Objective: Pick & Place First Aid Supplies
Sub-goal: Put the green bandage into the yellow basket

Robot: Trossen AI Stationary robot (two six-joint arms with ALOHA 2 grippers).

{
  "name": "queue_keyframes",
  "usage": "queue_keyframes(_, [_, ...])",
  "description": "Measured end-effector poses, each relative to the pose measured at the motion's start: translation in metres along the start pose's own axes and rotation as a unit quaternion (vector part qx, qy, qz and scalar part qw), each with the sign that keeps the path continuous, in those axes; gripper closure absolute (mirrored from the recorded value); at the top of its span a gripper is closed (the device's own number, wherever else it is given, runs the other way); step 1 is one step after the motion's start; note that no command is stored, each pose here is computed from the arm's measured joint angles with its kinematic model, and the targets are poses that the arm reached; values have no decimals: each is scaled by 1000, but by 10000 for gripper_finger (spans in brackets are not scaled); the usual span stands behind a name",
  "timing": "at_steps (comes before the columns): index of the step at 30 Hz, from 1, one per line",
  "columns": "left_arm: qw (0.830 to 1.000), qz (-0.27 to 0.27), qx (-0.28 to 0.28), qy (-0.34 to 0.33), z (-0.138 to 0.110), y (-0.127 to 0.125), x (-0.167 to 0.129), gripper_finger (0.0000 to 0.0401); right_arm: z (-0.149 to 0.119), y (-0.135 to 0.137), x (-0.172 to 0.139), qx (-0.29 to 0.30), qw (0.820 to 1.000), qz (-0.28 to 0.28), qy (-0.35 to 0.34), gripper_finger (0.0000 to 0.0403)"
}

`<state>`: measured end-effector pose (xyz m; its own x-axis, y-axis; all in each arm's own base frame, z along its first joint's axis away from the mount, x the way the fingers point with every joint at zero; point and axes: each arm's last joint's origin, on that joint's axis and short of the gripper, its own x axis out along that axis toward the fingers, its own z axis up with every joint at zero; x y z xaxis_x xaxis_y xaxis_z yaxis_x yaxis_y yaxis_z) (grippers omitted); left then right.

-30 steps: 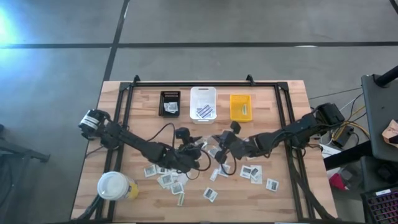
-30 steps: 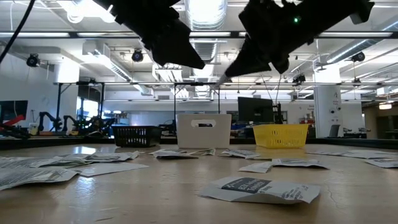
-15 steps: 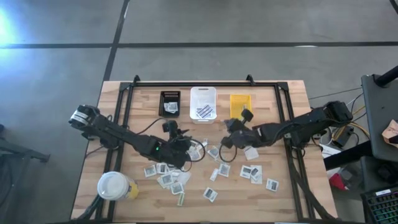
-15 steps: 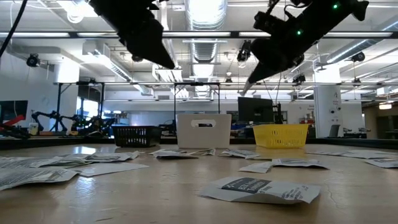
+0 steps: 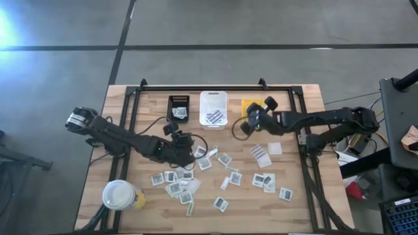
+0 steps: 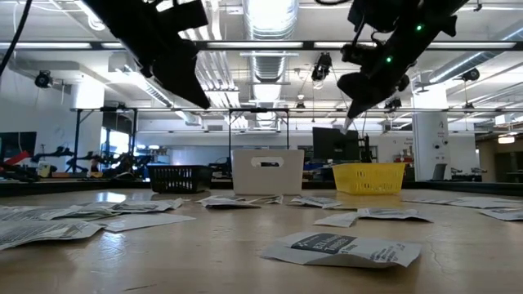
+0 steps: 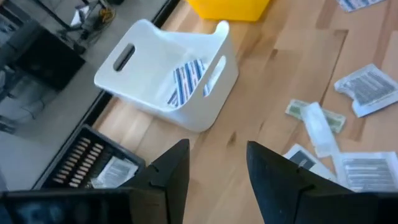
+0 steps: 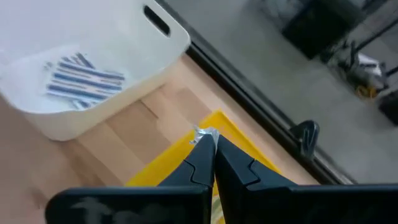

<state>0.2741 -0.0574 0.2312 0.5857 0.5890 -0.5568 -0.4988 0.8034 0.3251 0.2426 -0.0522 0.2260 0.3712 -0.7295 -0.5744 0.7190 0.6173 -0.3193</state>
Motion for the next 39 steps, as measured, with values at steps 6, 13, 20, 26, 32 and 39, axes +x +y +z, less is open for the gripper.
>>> queue_keyframes(6, [1000,-17,-16,20,-1,7,10,242,2,-22,21,24,998,24,48,394])
queue_keyframes(13, [997,-57,-27,37,3,14,20,242,0,-33,34,52,993,67,82,394])
queue_keyframes(20, [990,-136,-16,34,11,17,28,243,-4,-37,35,59,990,75,109,394])
queue_keyframes(26, [977,-212,4,2,21,19,33,242,-9,-37,35,72,987,69,129,394])
queue_keyframes(32, [973,-230,16,2,22,24,38,243,-13,-36,37,71,985,70,139,394])
queue_keyframes(39, [965,-263,20,6,22,21,36,243,-19,-31,45,65,983,64,161,394])
